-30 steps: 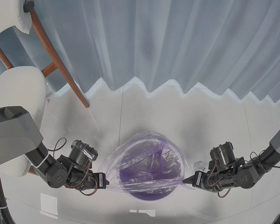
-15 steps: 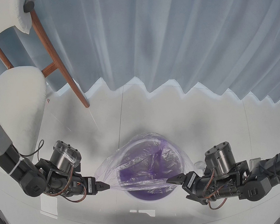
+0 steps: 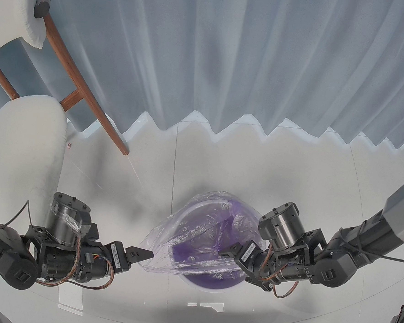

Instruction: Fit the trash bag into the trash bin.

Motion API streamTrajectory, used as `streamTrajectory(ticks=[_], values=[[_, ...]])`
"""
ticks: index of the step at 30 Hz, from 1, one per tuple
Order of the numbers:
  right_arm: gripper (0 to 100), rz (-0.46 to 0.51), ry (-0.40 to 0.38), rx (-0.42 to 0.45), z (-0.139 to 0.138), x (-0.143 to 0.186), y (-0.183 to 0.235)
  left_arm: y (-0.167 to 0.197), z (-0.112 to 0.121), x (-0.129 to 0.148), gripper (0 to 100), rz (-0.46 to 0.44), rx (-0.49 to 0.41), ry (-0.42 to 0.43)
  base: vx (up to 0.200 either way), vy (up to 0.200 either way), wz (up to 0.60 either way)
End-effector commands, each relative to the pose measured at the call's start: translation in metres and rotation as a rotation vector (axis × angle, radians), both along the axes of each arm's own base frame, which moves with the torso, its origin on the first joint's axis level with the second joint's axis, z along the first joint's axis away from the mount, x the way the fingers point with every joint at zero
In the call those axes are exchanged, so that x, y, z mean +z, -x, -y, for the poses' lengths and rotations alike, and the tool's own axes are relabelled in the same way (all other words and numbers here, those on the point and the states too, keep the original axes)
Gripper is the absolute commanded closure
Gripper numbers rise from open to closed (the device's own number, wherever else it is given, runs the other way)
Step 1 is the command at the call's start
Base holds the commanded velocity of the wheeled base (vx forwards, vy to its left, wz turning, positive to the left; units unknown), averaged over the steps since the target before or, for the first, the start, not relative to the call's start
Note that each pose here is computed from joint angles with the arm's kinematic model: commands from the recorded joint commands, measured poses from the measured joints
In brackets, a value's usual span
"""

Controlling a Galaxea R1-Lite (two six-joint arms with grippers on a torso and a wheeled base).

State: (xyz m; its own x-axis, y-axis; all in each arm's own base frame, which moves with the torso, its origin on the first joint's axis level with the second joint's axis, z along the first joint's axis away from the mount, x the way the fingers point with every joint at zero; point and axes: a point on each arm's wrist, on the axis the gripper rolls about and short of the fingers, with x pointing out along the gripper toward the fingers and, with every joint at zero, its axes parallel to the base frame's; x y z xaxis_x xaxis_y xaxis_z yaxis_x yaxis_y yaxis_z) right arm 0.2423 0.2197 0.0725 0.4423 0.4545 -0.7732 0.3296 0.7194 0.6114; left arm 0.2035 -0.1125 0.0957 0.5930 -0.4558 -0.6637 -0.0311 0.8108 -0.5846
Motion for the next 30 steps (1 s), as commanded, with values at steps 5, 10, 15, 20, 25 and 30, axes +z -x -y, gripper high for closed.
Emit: streamTrajectory(ticks=[5,10,15,20,25,30], values=[[100,-0.021,0.046,-0.003,-0.009,-0.018,-0.006,0.012,-0.006,0.008,0,0.028,0.001,0.02,0.0,0.0,0.0],[100,-0.022,0.061,0.043,-0.01,-0.014,0.015,0.011,-0.005,0.008,0,0.028,-0.001,0.019,0.0,0.0,0.0],[100,-0.022,0.151,0.192,-0.01,-0.022,0.064,0.012,-0.004,0.007,0,0.027,-0.013,0.016,0.0,0.0,0.0],[100,0.008,0.195,0.263,-0.02,-0.035,0.089,0.015,-0.002,0.006,0,0.023,-0.027,0.014,0.0,0.0,0.0],[100,0.016,0.239,0.303,-0.028,-0.058,0.099,0.018,-0.001,0.004,0,0.014,-0.037,0.008,0.0,0.0,0.0],[100,0.0,0.376,0.347,-0.02,-0.086,0.103,0.02,-0.003,0.002,0,0.006,-0.037,0.003,0.0,0.0,0.0]])
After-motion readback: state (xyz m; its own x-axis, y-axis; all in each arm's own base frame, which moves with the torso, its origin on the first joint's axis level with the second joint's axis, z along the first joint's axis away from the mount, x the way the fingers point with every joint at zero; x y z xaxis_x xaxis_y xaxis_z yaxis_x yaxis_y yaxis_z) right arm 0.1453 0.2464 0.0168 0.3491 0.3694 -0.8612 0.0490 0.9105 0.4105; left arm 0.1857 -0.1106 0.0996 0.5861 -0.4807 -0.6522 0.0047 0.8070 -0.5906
